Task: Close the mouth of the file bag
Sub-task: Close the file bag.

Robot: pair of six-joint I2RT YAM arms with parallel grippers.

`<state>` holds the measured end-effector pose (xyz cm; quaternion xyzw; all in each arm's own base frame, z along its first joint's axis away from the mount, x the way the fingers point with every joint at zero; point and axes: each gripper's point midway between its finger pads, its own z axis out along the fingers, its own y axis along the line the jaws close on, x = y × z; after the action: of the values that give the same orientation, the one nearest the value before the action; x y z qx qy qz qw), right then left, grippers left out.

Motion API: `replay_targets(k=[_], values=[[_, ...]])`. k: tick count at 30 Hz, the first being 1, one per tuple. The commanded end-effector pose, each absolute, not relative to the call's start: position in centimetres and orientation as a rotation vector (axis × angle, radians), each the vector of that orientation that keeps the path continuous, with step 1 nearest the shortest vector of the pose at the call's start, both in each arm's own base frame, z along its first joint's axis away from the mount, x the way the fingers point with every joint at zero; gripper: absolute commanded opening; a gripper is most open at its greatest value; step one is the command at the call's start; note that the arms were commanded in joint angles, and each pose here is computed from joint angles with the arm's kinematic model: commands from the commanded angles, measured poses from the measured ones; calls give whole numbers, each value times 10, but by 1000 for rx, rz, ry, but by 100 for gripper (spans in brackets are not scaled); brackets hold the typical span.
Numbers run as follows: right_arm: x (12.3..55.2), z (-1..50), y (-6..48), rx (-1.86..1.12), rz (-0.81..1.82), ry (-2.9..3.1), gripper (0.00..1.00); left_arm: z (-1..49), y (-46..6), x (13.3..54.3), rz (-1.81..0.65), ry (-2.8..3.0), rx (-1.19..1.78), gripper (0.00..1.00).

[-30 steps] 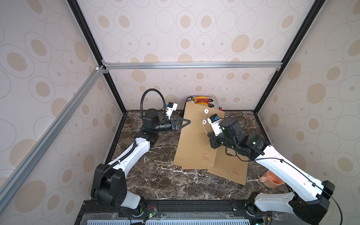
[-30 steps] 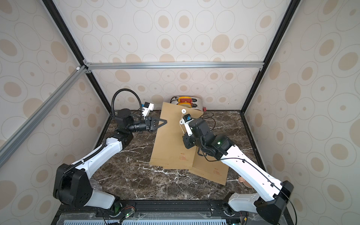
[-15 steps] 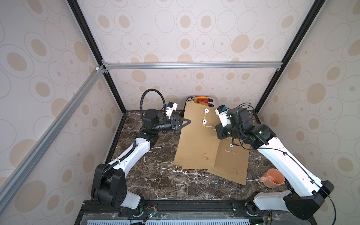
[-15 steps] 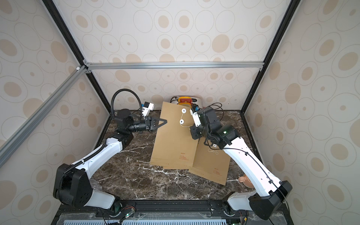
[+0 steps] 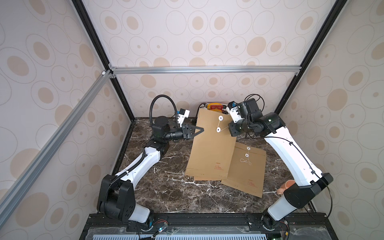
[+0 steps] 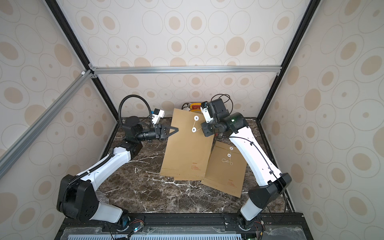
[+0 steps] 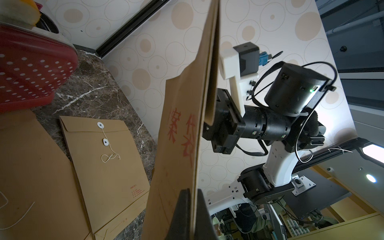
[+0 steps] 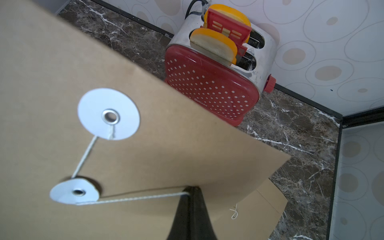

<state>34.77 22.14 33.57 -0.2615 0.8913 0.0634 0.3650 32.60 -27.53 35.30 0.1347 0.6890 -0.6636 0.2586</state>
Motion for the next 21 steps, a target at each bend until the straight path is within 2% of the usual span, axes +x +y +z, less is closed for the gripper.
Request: replay_targets(k=[1, 10, 21], values=[[340, 334, 221, -701, 185, 2313, 0, 375, -276, 315, -1806, 1796, 438, 0], [350, 358, 237, -736, 193, 2288, 0, 370, -277, 315, -1802, 1817, 435, 0], [342, 341, 245, -765, 174, 2320, 0, 368, -276, 316, -1780, 1827, 427, 0]])
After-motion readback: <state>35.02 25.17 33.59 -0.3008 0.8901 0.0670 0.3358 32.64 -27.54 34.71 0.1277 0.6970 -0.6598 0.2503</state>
